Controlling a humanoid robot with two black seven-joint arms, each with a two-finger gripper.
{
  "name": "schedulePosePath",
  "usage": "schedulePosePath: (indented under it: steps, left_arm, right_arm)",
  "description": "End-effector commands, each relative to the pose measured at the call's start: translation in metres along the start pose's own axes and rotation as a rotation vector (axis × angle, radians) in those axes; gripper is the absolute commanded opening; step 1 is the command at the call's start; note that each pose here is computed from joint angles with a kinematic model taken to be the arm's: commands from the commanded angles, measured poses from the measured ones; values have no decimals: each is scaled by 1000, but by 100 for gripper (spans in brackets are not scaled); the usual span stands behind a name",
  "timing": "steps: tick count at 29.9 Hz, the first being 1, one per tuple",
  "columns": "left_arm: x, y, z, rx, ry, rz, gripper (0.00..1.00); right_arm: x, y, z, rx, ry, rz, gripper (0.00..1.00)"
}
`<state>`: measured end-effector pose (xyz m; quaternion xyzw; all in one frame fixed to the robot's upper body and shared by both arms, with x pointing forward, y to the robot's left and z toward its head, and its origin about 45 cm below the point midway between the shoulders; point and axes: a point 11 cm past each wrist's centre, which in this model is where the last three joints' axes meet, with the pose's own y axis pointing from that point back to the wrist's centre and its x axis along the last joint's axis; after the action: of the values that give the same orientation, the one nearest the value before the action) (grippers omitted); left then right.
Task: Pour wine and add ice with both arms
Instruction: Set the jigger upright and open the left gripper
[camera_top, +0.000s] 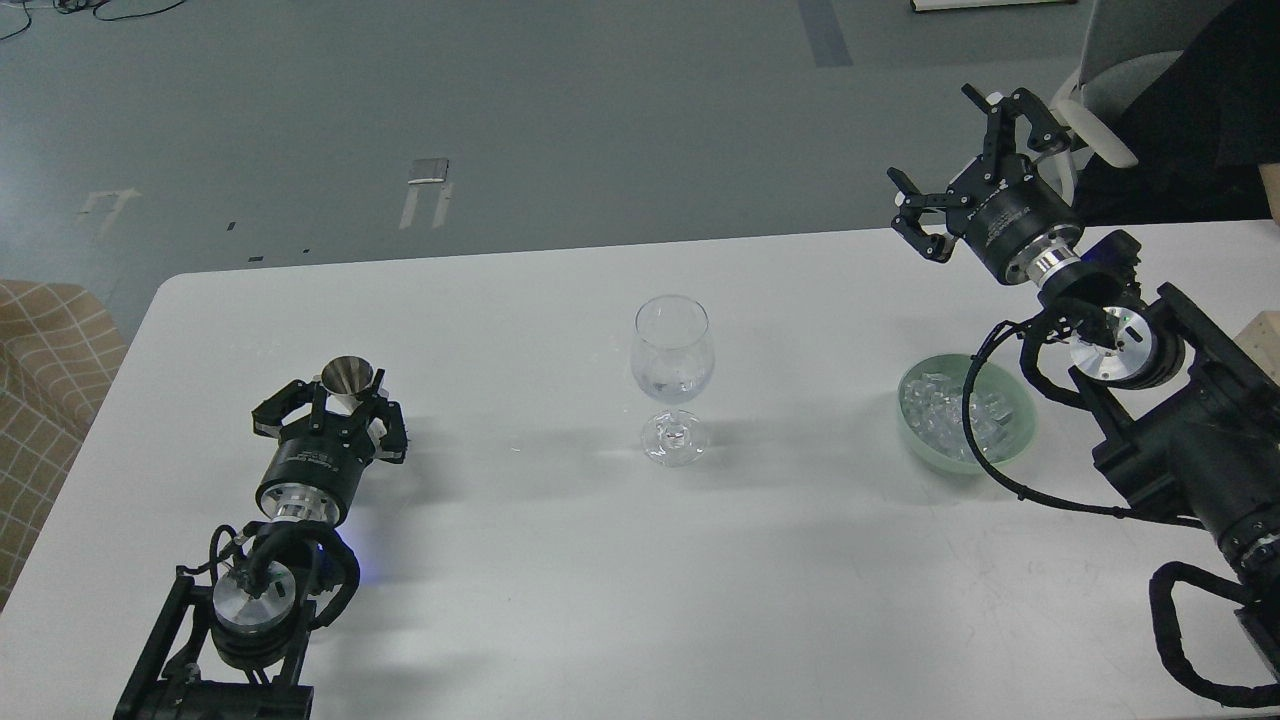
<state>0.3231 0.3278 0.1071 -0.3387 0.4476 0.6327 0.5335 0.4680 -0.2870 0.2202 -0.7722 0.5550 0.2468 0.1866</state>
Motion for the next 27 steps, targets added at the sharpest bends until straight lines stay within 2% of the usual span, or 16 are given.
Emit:
schedulePosePath:
  steps: [1,6,11,27]
  left_arm:
    - [1,0,-1,3,-3,1,63]
    - [0,0,-1,7,0,0,75]
    - [0,0,-2,12,1,0,96]
    - [4,3,1,10,8,9,98]
  right_arm:
    - [0,0,0,0,1,1,100]
    - [0,0,0,0,1,0,100]
    - [0,0,-1,1,1,-1,100]
    - [0,0,0,1,0,3,100]
